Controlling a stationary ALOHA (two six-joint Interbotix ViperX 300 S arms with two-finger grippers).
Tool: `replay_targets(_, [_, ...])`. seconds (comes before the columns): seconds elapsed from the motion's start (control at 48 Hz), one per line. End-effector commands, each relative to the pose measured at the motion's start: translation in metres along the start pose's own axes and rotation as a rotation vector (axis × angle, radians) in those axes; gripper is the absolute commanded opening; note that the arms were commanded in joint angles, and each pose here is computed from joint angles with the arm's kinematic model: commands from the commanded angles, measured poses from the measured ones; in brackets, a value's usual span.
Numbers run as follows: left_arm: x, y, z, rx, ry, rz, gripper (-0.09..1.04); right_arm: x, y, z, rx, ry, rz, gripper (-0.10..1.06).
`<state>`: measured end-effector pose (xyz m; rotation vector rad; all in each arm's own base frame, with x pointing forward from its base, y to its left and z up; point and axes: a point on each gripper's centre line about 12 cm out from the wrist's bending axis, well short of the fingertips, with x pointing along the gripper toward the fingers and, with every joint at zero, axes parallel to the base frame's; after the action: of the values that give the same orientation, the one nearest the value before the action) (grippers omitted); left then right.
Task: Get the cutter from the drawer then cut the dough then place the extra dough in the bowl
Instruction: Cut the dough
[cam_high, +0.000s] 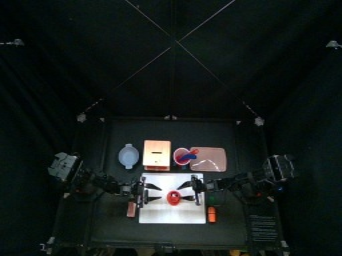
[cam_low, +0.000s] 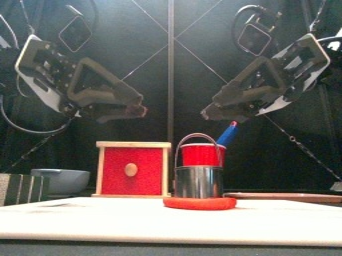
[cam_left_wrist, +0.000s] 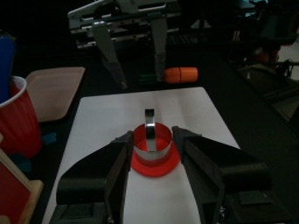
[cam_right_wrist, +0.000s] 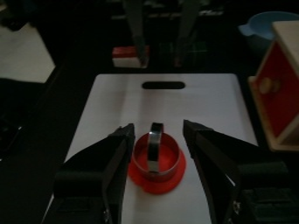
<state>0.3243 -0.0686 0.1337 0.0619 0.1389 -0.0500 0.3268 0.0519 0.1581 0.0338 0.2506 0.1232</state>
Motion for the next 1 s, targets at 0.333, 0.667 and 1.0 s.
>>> replay_targets(0.333, [0.016,-0.002,-0.016,-0.022,-0.056,0.015,0.79,0.005,0.034,-0.026,0.027,-0.116,-0.150,0.84])
replay_targets(0.667, [0.029,0.002,-0.019,-0.002,-0.094,0.002,0.79,0.008,0.028,-0.035,0.010,-0.144,-0.192,0.84])
replay_targets(1.0, [0.048,0.014,-0.022,0.014,-0.077,-0.004,0.79,0.014,0.016,-0.041,0.012,-0.128,-0.227,0.84])
